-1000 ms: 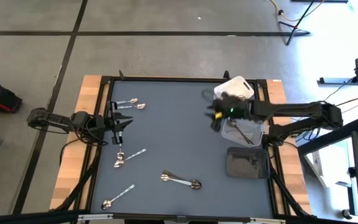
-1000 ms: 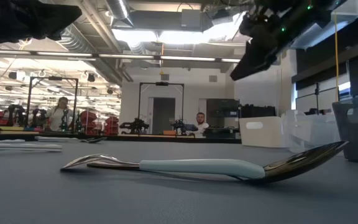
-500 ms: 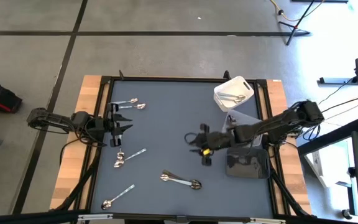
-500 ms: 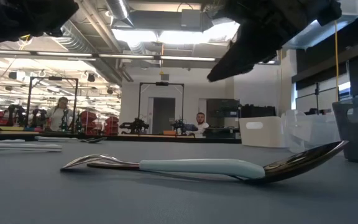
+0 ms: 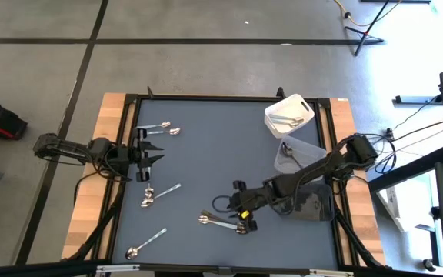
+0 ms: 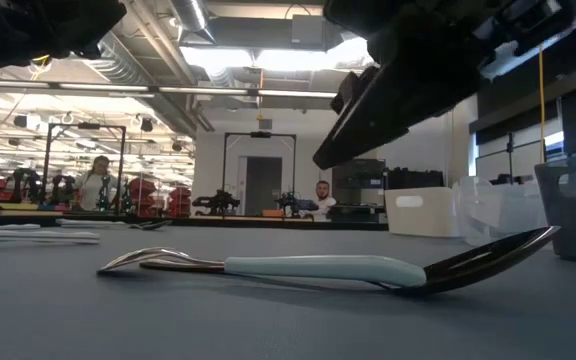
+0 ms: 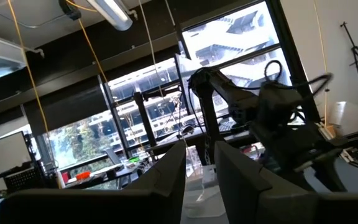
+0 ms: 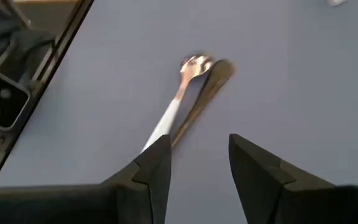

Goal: Sort silverware by color (type)
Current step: Put the bottom light blue spoon into the white bin

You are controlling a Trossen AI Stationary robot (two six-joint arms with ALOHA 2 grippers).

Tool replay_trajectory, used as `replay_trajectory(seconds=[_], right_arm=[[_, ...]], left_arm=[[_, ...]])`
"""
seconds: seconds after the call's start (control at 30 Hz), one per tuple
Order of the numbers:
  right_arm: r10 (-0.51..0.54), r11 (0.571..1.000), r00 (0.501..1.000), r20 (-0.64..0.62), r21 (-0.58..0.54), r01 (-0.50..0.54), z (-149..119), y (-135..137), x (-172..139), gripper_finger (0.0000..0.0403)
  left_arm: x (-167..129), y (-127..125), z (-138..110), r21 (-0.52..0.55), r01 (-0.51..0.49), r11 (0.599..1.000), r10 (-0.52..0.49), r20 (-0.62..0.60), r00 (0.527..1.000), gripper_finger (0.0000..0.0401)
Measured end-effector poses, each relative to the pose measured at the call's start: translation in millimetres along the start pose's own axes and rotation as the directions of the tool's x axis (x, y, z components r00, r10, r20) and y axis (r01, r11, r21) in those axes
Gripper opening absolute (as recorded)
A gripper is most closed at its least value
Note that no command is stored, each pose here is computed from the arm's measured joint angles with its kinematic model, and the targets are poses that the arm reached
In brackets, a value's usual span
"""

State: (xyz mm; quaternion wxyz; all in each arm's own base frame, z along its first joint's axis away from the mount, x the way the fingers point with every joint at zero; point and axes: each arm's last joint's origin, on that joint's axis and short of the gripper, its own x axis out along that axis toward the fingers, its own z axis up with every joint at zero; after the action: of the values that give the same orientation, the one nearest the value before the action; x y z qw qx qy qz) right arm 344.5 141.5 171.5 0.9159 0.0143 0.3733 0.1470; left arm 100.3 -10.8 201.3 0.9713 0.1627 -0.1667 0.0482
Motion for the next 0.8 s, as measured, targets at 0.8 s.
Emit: replay_trajectory(seconds=[0.8], right_arm=[[-0.078, 0.990, 0.997, 0.014, 0.122, 0.075, -19.9, 27.3, 35.0, 0.0150]], left_arm=[[-0.6, -4.1, -9.8, -0.156, 0.028, 0.987, -0.043, -0.099, 0.994, 0.0080]])
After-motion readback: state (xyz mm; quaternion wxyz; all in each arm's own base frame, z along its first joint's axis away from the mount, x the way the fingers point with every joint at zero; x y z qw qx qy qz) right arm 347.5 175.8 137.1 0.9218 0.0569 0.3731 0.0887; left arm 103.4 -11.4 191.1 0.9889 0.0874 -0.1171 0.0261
